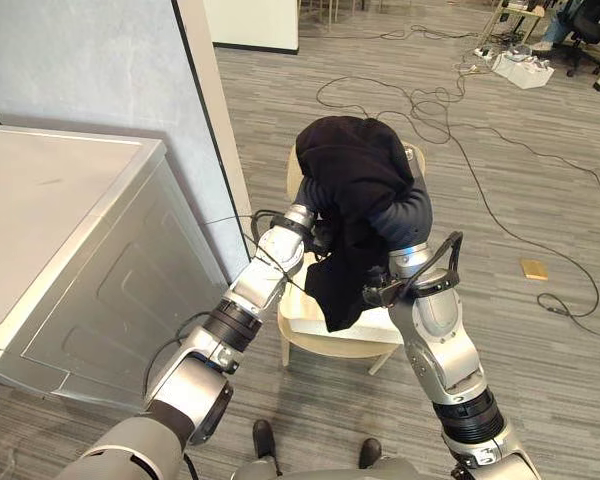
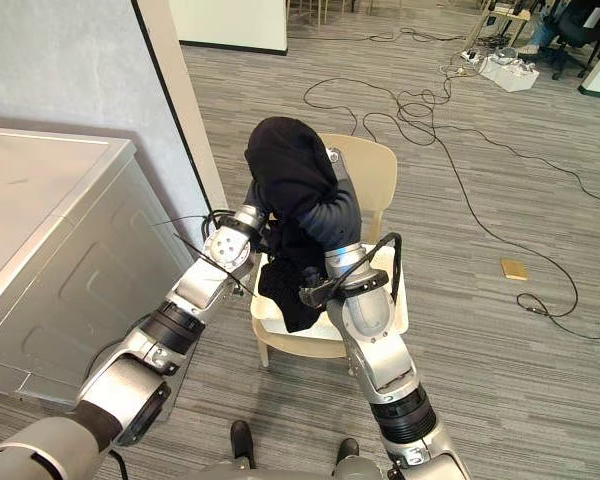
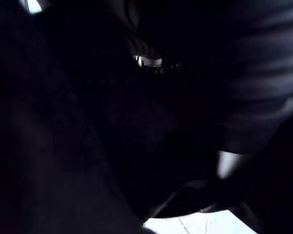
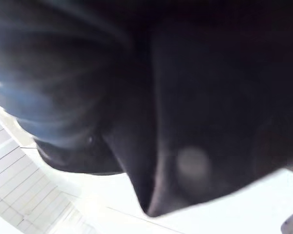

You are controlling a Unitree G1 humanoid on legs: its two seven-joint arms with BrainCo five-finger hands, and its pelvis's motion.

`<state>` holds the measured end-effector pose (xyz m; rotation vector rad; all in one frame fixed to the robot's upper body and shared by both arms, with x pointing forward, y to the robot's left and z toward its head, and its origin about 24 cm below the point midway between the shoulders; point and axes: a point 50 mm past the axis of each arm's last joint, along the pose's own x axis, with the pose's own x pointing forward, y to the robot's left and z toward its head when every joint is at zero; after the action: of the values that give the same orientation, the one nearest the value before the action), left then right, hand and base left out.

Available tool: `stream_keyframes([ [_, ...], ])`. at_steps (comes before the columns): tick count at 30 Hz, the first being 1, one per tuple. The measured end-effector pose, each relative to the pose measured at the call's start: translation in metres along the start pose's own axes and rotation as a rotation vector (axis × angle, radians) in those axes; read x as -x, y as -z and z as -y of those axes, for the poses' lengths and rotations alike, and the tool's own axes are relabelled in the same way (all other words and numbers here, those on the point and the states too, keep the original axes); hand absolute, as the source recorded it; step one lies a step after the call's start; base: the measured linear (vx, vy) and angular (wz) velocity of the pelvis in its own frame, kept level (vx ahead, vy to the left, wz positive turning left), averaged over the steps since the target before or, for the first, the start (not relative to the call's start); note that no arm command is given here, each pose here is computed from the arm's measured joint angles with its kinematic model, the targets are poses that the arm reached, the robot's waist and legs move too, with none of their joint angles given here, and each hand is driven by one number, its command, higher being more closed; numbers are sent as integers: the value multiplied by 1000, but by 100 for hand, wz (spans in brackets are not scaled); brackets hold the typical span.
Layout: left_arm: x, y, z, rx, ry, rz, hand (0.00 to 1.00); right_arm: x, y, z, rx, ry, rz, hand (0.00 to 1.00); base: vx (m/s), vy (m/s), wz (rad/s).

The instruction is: Pick up the laundry basket with both hands and put the clothes into the washing machine.

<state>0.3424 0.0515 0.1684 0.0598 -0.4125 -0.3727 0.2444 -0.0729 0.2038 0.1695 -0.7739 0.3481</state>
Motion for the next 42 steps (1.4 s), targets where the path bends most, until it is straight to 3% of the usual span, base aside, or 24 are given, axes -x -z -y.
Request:
stream_keyframes([
  [13, 18, 13, -22, 64, -214, -33, 100, 18, 20, 8, -15, 127, -113, 0, 28, -11, -2],
  [21, 30, 10, -55, 83, -379, -10, 100, 57, 32, 41, 47, 317, -247, 0, 9, -3, -2],
  [28, 47, 3, -85, 82, -506, 30, 100, 76, 27, 76, 216, 455, -276, 0, 31, -9, -11],
  [33, 58, 4, -99, 82, -573, 39, 100, 121, 56, 110, 358, 635, -527, 0, 36, -11, -6],
  [42, 62, -10, -111, 60, -618, 108, 100, 181, 87, 117, 352, 738, -824, 0, 4, -1, 1],
])
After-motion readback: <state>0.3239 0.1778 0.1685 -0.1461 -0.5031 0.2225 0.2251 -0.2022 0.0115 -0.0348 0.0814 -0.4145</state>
